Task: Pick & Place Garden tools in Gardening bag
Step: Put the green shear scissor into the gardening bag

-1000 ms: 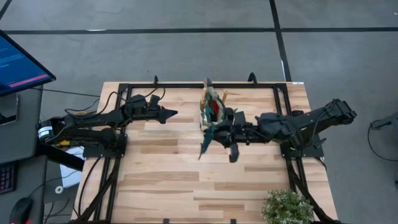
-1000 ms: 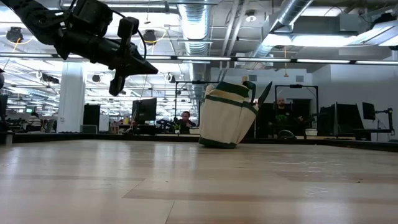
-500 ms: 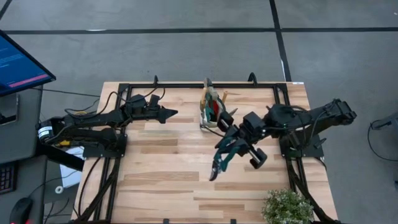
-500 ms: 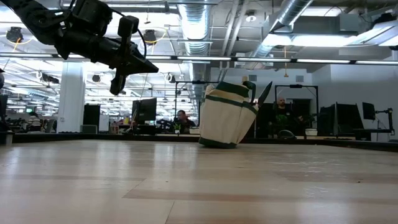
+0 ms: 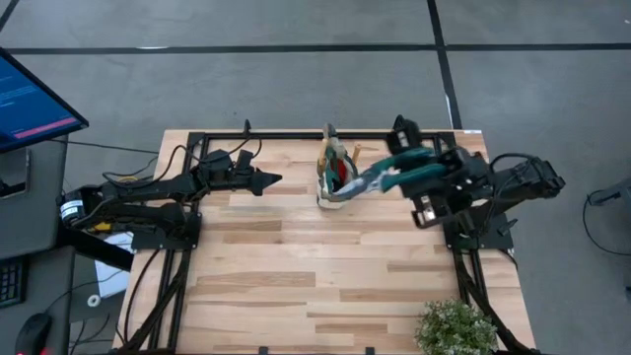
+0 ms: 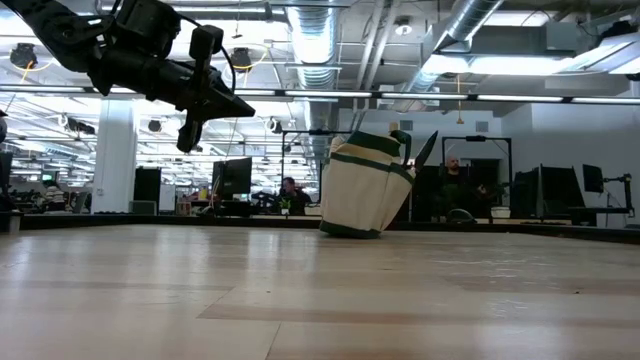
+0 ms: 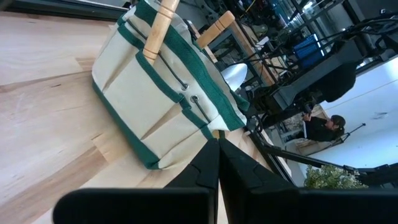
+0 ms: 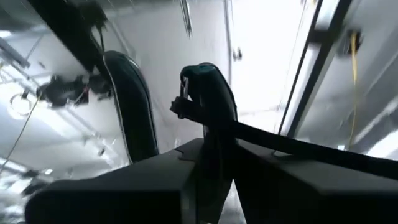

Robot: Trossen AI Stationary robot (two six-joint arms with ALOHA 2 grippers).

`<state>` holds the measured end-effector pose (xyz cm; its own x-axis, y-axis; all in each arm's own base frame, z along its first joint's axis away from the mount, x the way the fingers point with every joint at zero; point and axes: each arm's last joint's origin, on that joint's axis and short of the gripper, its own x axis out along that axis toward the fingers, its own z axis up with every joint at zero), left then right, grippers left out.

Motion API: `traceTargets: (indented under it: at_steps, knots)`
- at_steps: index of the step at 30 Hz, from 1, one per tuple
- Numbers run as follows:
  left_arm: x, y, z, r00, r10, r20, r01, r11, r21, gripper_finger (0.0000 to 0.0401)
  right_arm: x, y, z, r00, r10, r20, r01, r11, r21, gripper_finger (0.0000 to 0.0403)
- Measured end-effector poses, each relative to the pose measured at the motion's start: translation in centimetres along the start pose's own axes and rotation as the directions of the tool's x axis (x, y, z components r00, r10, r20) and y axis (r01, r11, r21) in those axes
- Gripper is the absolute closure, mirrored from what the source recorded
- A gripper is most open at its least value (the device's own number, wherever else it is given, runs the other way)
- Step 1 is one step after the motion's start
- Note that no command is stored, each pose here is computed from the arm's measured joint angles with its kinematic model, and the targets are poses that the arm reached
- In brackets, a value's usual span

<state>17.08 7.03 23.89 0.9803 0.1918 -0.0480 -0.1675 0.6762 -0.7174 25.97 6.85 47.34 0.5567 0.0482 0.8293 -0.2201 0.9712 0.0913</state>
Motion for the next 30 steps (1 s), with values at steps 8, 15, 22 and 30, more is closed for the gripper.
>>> traceTargets:
  at_steps: [8, 15, 22, 30]
  knots:
    - [0.0, 0.0, 0.0, 1.0, 0.003, 0.003, -0.003, 1.0, -0.001, 0.0396, -0.1, -0.7, 3.2, 0.92, -0.273, 0.28, 0.305, 0.95, -0.074, 0.0352]
    - [0.0, 0.1, 0.1, 1.0, 0.022, 0.022, -0.021, 0.999, -0.049, 0.0396, 1.1, -3.1, 7.4, 0.78, -0.324, 0.536, 0.415, 0.908, -0.056, 0.0352]
    - [0.0, 0.1, 0.1, 0.998, 0.044, 0.044, -0.041, 0.998, -0.057, 0.0396, 2.8, -4.6, 9.0, 0.806, -0.324, 0.495, 0.452, 0.877, -0.163, 0.0352]
    - [0.0, 0.1, 0.1, 0.998, 0.048, 0.048, -0.045, 0.997, -0.057, 0.0396, 3.5, -5.9, 5.3, 0.78, -0.609, 0.141, 0.613, 0.702, -0.362, 0.0352]
